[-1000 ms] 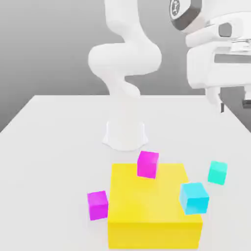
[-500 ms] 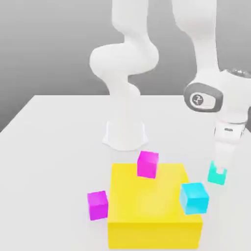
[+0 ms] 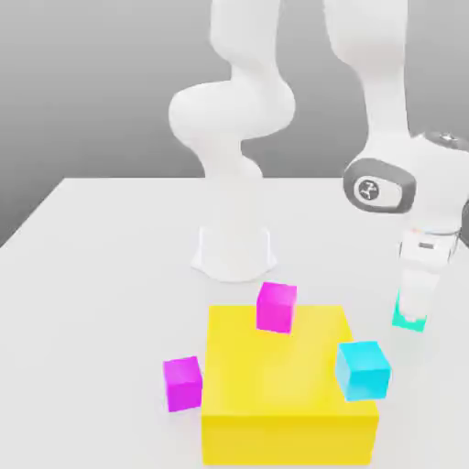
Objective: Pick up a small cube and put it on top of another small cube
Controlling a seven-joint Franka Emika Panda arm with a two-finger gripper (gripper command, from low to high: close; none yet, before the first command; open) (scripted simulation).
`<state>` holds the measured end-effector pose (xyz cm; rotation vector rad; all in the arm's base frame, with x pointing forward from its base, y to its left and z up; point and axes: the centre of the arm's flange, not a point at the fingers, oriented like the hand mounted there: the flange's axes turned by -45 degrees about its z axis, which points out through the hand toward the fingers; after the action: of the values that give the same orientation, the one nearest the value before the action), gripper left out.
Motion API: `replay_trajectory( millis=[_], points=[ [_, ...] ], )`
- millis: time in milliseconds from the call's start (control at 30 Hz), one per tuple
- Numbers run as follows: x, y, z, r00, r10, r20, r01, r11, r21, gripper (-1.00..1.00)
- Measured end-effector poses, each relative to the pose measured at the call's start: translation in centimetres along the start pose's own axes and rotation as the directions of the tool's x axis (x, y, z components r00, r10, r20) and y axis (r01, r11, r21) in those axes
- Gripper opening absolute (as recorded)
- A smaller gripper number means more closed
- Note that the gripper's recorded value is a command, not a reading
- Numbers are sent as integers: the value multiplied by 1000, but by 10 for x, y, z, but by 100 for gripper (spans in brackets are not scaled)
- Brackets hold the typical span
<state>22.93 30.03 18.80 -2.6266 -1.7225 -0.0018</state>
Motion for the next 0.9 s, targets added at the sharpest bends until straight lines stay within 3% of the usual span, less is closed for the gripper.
replay_trajectory(
  millis=[300, 600, 800, 833, 900],
  points=[
    [-65, 107, -77, 980, 198, 34, -195, 979, -66, -100],
    [-170, 167, -148, 918, 397, 8, -397, 918, -12, -100],
    [-184, 172, -102, 908, 418, 1, -418, 908, 2, -100],
    [-184, 171, -93, 908, 418, 1, -418, 908, 2, 100],
    [-184, 171, -93, 908, 418, 1, -418, 908, 2, 100]
  ],
)
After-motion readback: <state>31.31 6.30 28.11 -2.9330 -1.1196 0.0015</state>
